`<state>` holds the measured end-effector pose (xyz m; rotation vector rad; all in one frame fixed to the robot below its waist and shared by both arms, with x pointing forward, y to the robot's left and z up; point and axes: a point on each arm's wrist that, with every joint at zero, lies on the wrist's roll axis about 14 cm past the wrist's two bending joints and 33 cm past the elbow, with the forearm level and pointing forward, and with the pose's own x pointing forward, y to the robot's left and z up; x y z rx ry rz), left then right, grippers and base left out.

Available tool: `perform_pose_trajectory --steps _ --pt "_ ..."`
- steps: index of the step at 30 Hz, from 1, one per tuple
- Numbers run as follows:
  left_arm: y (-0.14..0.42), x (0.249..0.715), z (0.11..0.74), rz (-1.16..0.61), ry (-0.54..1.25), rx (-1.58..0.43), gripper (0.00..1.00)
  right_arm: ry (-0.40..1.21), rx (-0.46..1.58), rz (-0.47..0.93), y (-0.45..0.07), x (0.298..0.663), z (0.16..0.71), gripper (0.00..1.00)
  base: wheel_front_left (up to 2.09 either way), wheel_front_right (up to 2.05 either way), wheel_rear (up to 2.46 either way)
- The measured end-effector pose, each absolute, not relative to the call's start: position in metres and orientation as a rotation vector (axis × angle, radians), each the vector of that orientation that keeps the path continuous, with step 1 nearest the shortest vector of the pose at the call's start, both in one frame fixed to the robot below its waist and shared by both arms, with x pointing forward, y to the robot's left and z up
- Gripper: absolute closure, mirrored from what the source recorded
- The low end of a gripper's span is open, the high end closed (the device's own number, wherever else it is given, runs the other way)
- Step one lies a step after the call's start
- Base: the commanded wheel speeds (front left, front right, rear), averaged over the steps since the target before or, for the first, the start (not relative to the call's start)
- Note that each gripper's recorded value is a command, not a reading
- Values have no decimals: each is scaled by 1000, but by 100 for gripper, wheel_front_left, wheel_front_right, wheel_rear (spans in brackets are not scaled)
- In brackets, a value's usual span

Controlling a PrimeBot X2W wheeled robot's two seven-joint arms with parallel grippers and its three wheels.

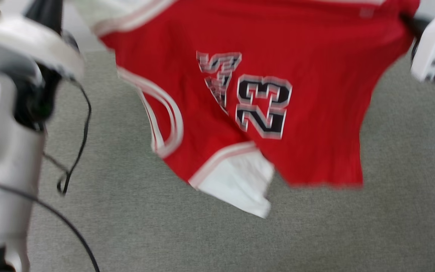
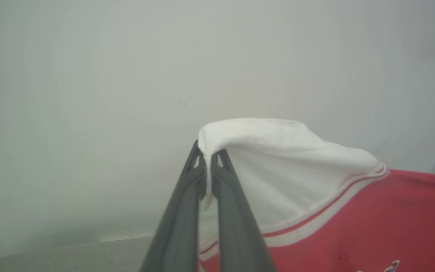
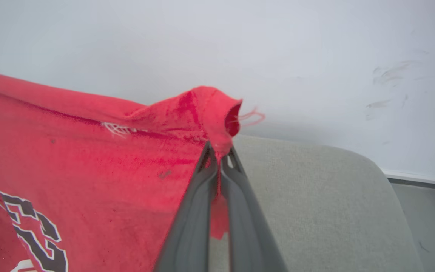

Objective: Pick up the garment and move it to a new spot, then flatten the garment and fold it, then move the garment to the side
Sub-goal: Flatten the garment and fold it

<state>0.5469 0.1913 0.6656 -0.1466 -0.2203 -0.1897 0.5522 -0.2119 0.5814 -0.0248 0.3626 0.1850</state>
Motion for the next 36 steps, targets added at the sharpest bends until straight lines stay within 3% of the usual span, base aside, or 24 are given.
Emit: perform_pose_trajectory --steps 13,19,29,36 --pt "196 622 805 -178 -530 -119 100 -153 -46 75 -235 620 742 100 0 0 0" --pt "202 655 820 -154 -581 -105 100 -260 -70 73 -227 655 769 100 0 0 0" --pt "216 728 705 -112 -406 -158 100 -114 -67 121 -203 720 664 100 0 0 0" --pt "216 741 607 -98 -227 -164 100 30 -58 148 -193 730 580 100 0 0 0"
